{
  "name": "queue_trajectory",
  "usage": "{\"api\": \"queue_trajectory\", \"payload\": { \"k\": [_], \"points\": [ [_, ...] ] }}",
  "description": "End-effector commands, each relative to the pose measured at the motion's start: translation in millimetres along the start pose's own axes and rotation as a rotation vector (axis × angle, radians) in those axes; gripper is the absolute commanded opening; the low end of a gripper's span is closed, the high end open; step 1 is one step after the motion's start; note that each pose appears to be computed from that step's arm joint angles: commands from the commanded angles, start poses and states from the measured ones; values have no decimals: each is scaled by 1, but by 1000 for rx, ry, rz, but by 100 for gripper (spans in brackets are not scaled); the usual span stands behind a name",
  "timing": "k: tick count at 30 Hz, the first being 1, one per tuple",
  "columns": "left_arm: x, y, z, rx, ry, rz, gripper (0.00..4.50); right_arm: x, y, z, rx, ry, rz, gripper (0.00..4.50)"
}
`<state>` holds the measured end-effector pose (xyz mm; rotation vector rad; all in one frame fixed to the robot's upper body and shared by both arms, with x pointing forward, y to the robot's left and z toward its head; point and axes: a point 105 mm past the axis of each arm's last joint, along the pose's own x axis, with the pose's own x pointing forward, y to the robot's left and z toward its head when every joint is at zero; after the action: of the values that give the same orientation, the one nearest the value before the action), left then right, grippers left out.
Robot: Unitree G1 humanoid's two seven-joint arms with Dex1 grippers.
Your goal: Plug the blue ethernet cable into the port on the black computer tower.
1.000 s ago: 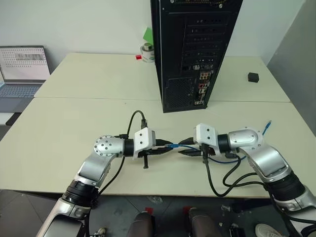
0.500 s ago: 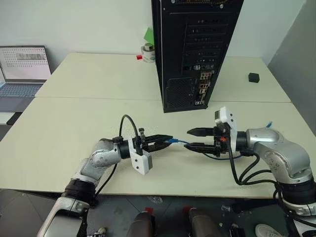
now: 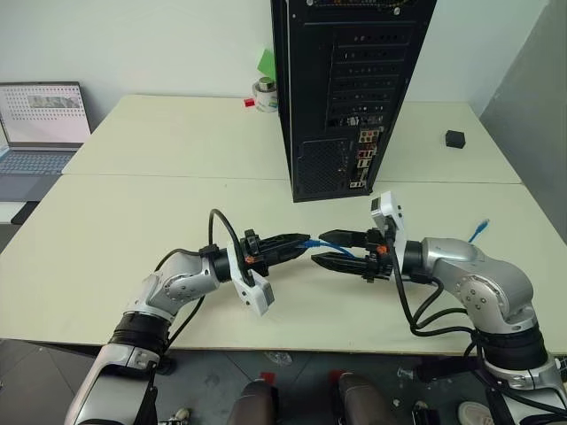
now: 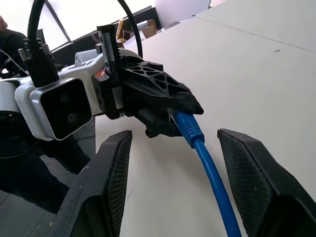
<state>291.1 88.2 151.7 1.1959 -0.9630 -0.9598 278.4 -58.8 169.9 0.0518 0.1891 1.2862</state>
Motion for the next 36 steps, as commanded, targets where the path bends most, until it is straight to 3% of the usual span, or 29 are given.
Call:
{"api": "queue_trajectory", "payload": {
  "k": [1, 12, 19, 21, 26, 32, 36],
  "points": [
    [0, 9, 4, 32, -27, 30, 30, 6, 4, 11, -25, -35, 30, 242],
    [2, 9, 9, 32, -44, 43, 30, 9, 5, 11, -21, -42, 36, 0],
    [4, 3, 11, 0, -51, 33, 30, 10, 4, 11, -15, -37, 34, 0],
    [5, 5, 9, -24, -38, 43, 100, 10, 3, 10, -15, -32, 34, 0],
    [6, 1, -2, -132, 24, 21, 193, 8, 1, 9, -24, -23, 19, 0],
    [-2, 17, -29, -498, 204, 122, 318, -7, -20, 17, -112, -40, -151, 0],
    [-3, 31, -33, -852, 262, 191, 345, -27, -42, 29, -190, -85, -364, 0]
  ]
}}
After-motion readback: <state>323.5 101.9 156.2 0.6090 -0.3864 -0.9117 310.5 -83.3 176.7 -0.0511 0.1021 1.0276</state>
